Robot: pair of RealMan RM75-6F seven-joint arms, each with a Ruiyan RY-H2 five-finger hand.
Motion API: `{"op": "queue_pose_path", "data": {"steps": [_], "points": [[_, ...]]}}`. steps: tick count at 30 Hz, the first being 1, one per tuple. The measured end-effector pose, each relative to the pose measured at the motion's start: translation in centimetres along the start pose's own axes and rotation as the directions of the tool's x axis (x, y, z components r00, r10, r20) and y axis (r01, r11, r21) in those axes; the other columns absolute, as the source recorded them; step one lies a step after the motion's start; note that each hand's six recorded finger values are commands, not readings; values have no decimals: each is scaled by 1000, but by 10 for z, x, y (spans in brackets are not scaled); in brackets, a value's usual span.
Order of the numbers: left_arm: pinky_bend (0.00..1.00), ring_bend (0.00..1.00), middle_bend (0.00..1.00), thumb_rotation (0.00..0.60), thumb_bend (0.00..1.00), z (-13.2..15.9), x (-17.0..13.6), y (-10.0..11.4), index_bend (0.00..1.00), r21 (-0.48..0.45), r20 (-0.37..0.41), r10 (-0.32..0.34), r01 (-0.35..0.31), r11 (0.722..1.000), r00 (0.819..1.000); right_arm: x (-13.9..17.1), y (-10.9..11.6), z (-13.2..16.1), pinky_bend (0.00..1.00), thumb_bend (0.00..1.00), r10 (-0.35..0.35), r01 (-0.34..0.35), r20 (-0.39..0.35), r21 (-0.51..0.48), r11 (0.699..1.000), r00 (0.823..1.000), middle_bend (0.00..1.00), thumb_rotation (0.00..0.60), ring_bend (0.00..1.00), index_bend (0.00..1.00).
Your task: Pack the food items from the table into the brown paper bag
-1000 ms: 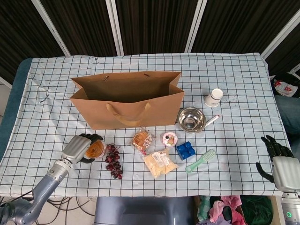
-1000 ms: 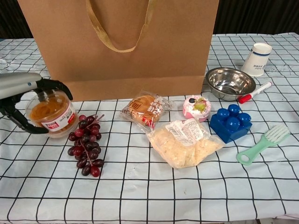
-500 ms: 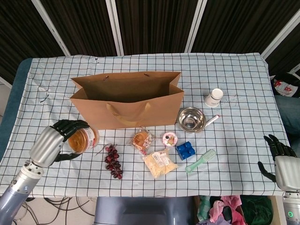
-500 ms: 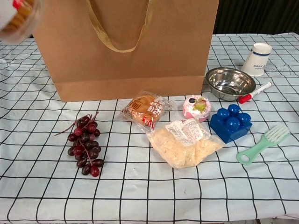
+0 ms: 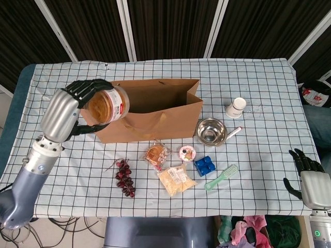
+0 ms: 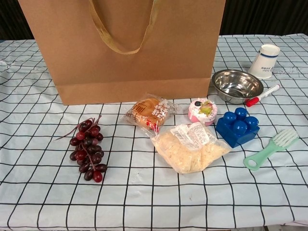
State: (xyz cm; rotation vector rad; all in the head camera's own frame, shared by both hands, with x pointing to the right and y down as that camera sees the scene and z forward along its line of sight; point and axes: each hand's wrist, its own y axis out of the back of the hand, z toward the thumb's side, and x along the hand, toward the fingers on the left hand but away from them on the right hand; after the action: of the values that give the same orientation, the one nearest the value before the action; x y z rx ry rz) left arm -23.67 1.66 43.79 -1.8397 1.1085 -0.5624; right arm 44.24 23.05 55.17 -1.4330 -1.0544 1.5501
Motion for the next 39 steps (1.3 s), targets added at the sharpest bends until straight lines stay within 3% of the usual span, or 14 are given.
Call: {"op": "queue_pose_path", "data": {"steps": [8,11,13,15,17,20,25,30,35,39], "points": [[376,308,413,600,321,-9,49,-36,356,45,-92,-51,55,997,994,-2,-4,-4,241,267,6,-6,12,24,1000,1000,107,600,201,120],[365,290,377,600,299,-11,61,-56,295,44,-128,-78,84,995,989,-2,-2,-5,240,267,-2,2,15,20,1000,1000,107,600,201,119],[318,221,307,600,214,-15,64,-65,212,57,-147,-94,104,993,985,-2,0,-7,240,267,-9,9,21,18,1000,1000,107,600,201,119],[175,76,175,600,71,-17,65,-75,110,62,-166,-117,129,990,979,-2,1,-8,240,267,-12,11,26,16,1000,1000,107,600,201,119],[45,7,81,600,8,-19,64,-81,52,56,-180,-144,157,986,973,-2,1,-9,240,268,-11,11,27,16,1000,1000,107,600,201,119],[0,0,21,600,0,-14,62,-85,16,32,-184,-172,181,983,968,-2,2,-8,240,268,-14,13,24,13,1000,1000,107,600,201,119],[0,0,21,600,0,-3,58,-76,15,-9,-173,-185,186,983,967,-1,5,-8,240,267,-22,22,24,10,1000,999,107,600,201,119],[0,0,67,600,0,0,40,-45,52,-17,-169,-165,164,986,972,-1,10,-10,240,267,-39,39,30,5,999,999,107,600,201,120],[0,0,71,600,0,-13,0,-14,77,28,-182,-115,122,992,977,-1,12,-11,240,267,-44,44,33,10,999,998,107,600,201,121],[0,0,72,600,0,-26,-43,-5,84,45,-170,-114,124,991,979,-1,10,-8,240,268,-40,40,31,7,999,999,107,600,201,121]]}}
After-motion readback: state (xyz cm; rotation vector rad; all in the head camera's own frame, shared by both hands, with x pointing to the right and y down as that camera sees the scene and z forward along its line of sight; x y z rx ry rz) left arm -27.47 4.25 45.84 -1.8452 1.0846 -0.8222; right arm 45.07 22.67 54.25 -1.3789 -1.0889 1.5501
